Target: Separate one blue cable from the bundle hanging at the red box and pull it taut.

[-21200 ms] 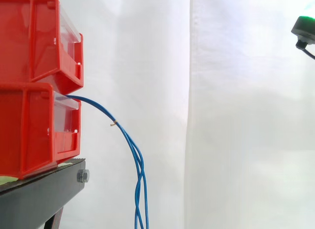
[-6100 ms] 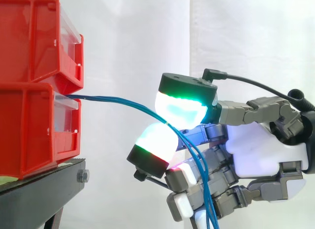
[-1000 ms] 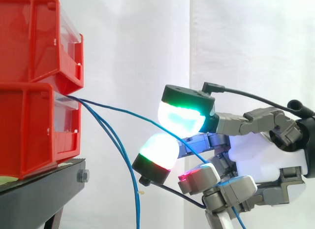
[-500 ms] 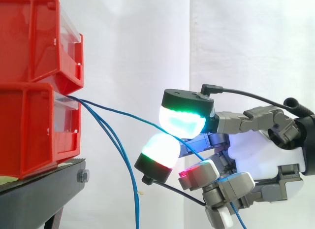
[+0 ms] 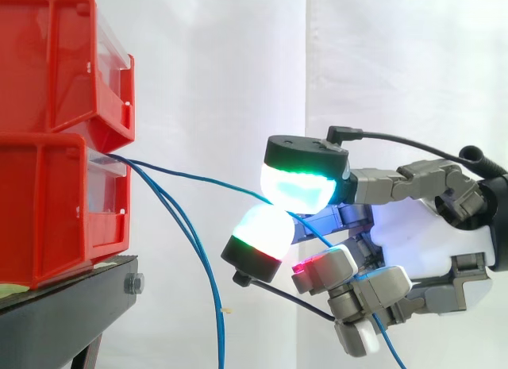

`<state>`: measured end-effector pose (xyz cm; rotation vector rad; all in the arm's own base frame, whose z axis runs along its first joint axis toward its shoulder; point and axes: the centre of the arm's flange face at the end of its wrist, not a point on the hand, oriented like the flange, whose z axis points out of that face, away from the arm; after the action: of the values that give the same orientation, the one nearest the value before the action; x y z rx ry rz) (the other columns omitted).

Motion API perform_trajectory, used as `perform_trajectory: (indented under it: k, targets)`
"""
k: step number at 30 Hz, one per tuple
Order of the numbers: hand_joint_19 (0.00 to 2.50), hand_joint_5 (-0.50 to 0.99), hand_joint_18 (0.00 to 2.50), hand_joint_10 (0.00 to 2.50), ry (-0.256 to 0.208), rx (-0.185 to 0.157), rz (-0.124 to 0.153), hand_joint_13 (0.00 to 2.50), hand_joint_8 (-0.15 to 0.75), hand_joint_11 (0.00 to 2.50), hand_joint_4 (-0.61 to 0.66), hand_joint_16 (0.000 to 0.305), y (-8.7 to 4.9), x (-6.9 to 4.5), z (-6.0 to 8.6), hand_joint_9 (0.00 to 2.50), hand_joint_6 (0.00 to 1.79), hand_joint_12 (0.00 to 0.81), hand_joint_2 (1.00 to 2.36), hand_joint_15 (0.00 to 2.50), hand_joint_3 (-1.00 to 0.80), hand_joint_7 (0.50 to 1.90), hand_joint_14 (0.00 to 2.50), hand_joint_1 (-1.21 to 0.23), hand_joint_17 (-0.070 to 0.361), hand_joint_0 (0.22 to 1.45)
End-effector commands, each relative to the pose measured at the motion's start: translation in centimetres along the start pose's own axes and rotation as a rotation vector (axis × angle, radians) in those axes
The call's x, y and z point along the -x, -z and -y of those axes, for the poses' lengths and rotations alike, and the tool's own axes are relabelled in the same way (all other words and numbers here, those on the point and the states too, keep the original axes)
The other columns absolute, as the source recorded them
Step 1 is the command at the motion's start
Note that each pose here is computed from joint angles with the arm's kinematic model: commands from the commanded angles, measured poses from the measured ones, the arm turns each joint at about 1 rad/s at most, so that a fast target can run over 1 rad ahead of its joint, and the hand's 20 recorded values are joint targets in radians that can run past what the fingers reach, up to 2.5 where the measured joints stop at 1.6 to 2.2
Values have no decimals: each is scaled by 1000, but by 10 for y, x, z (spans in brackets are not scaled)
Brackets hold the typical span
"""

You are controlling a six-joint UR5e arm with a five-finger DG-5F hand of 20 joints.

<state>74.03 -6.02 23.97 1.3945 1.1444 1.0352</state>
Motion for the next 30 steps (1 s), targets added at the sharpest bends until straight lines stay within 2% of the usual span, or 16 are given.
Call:
perform_trajectory:
  k: [1,3,4,8,9,12,18,25,30]
  targets:
    - [901,-204,973,7,3,-7,-1,1168,283,1377,-104,46,3,-1,-5,1081,895,336,1027,1765,-68,1039,205,-741,103,645]
    - [890,-200,972,8,6,-19,3,1163,283,1375,-123,46,5,-1,-6,1079,898,335,1028,1777,-30,1066,164,-744,104,641]
    - [887,-194,961,9,9,-23,1,1156,283,1378,-150,46,6,-1,-6,1077,903,344,1030,1803,24,1118,59,-752,104,640]
    - [885,-189,937,9,9,-25,15,1149,285,1362,-166,46,6,0,-5,1065,916,352,1029,1816,76,1157,20,-752,103,648]
    - [874,-189,936,9,9,-25,17,1137,287,1369,-172,46,6,0,-5,1065,915,346,1028,1815,91,1214,0,-751,104,657]
    - [886,-197,919,10,12,-24,12,1137,283,1349,-179,46,6,-3,-5,1061,926,350,1027,1794,97,1270,0,-747,103,669]
    - [883,-208,920,9,20,-23,6,1133,284,1347,-124,46,6,-4,-5,1057,936,347,1026,1786,67,1236,0,-742,103,672]
    - [884,-211,906,10,51,-21,10,1120,285,1332,-87,45,6,-4,-5,1046,932,346,1026,1776,34,1235,2,-738,102,670]
    - [890,-212,898,11,55,-20,10,1114,284,1326,-64,45,6,-4,-5,1035,928,346,1027,1760,8,1225,2,-738,101,671]
